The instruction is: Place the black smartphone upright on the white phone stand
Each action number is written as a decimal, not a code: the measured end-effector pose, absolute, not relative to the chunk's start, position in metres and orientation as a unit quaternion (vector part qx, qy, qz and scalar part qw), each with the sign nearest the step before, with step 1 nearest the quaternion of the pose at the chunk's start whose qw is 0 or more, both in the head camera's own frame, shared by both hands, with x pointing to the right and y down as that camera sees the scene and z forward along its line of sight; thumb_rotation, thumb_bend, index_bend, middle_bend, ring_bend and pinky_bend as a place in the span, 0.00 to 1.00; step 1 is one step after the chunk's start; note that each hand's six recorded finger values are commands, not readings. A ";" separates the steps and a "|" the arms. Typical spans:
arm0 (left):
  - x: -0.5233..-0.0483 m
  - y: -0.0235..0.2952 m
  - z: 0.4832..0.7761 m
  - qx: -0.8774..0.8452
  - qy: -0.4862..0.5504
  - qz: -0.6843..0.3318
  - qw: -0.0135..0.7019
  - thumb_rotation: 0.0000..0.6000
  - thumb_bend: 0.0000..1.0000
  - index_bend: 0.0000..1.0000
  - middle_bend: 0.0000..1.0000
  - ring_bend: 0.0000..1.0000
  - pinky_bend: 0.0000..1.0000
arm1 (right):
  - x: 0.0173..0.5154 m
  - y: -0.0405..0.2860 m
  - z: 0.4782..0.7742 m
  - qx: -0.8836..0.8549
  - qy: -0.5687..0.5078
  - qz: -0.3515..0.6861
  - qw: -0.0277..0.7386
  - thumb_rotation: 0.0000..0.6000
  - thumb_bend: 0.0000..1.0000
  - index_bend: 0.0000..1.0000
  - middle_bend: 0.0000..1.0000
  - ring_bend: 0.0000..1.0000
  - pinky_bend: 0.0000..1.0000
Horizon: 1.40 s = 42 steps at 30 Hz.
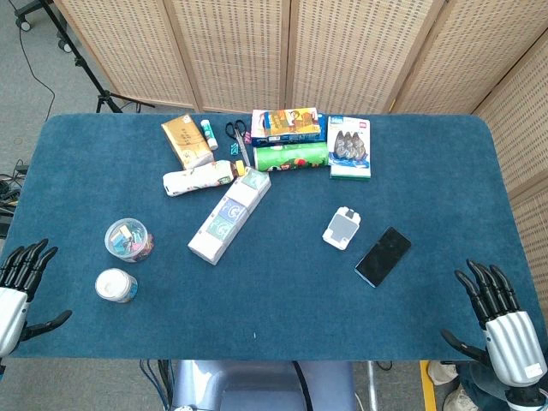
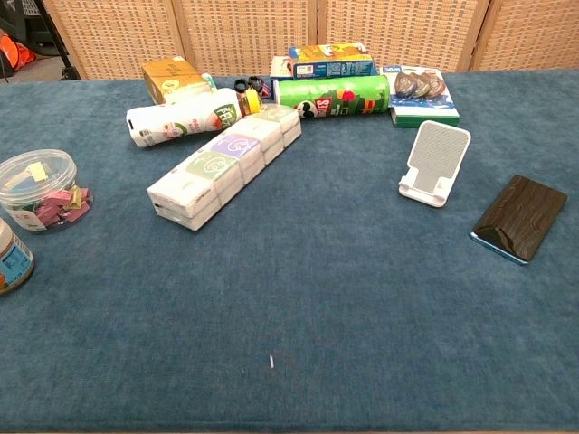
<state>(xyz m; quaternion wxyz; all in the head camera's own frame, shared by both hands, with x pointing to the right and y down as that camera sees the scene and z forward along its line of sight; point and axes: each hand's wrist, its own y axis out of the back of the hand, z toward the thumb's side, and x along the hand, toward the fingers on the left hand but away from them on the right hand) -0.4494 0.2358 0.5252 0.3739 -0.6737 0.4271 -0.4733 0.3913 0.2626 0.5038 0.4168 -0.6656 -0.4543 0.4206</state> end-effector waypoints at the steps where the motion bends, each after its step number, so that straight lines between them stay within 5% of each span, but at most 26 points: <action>1: -0.450 0.236 0.525 -0.673 0.427 -0.474 0.374 1.00 0.00 0.00 0.00 0.00 0.00 | 0.391 0.263 0.504 -0.666 -0.453 0.421 0.417 1.00 0.00 0.00 0.00 0.00 0.00; 26: -0.452 0.231 0.529 -0.663 0.433 -0.485 0.371 1.00 0.00 0.00 0.00 0.00 0.00 | 0.375 0.236 0.542 -0.708 -0.370 0.444 0.406 1.00 0.00 0.00 0.00 0.00 0.00; 42: -0.447 0.223 0.543 -0.645 0.427 -0.513 0.372 1.00 0.00 0.00 0.00 0.00 0.00 | 0.347 0.149 0.625 -0.737 -0.056 0.456 0.496 1.00 0.00 0.00 0.00 0.00 0.00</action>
